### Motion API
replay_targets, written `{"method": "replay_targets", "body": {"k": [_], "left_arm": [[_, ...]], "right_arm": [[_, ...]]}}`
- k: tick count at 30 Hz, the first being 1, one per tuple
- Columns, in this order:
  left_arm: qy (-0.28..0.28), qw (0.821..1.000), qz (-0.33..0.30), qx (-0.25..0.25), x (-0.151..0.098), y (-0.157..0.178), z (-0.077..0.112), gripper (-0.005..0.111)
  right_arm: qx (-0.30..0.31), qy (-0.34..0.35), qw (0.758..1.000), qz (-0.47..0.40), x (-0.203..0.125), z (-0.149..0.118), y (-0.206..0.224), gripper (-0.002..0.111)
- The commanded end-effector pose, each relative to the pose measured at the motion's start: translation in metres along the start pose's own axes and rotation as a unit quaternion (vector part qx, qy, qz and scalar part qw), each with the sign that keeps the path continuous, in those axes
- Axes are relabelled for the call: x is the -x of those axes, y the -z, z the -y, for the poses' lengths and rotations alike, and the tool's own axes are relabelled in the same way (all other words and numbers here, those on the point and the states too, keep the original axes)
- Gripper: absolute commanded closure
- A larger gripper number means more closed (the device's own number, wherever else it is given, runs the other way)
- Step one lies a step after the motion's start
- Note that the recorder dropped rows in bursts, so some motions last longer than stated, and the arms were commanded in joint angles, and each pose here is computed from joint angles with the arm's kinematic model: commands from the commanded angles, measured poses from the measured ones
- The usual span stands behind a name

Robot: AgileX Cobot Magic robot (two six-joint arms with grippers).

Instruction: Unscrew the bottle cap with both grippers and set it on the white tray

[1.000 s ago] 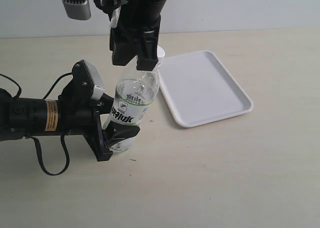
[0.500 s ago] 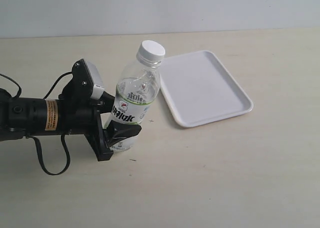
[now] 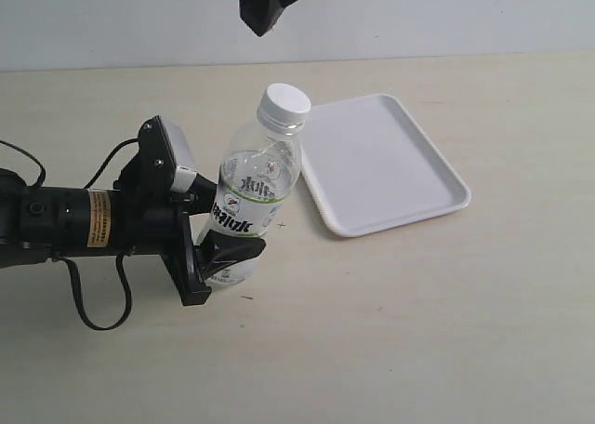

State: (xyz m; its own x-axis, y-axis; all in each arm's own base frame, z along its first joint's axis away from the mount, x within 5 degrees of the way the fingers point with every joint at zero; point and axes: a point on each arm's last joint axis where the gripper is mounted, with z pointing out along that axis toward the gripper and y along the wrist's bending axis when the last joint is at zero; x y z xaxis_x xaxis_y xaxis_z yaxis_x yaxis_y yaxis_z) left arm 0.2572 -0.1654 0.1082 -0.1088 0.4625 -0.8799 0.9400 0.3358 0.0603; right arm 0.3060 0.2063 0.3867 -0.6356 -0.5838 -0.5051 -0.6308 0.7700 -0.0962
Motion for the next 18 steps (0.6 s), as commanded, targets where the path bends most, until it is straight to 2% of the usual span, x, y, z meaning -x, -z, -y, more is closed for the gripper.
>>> {"method": "replay_targets", "body": {"k": [1, 11, 18], "left_arm": [[-0.003, 0.999, 0.032, -0.002, 0.006, 0.000, 0.000, 0.107], [-0.010, 0.999, 0.035, -0.003, 0.007, 0.000, 0.000, 0.107], [-0.010, 0.999, 0.035, -0.003, 0.007, 0.000, 0.000, 0.107]], "right_arm": [[0.000, -0.022, 1.000, -0.014, 0.001, 0.000, -0.012, 0.036], [-0.004, -0.043, 0.998, -0.048, 0.002, 0.000, -0.043, 0.038], [-0.007, -0.046, 0.998, -0.030, 0.001, 0.001, -0.026, 0.038]]}}
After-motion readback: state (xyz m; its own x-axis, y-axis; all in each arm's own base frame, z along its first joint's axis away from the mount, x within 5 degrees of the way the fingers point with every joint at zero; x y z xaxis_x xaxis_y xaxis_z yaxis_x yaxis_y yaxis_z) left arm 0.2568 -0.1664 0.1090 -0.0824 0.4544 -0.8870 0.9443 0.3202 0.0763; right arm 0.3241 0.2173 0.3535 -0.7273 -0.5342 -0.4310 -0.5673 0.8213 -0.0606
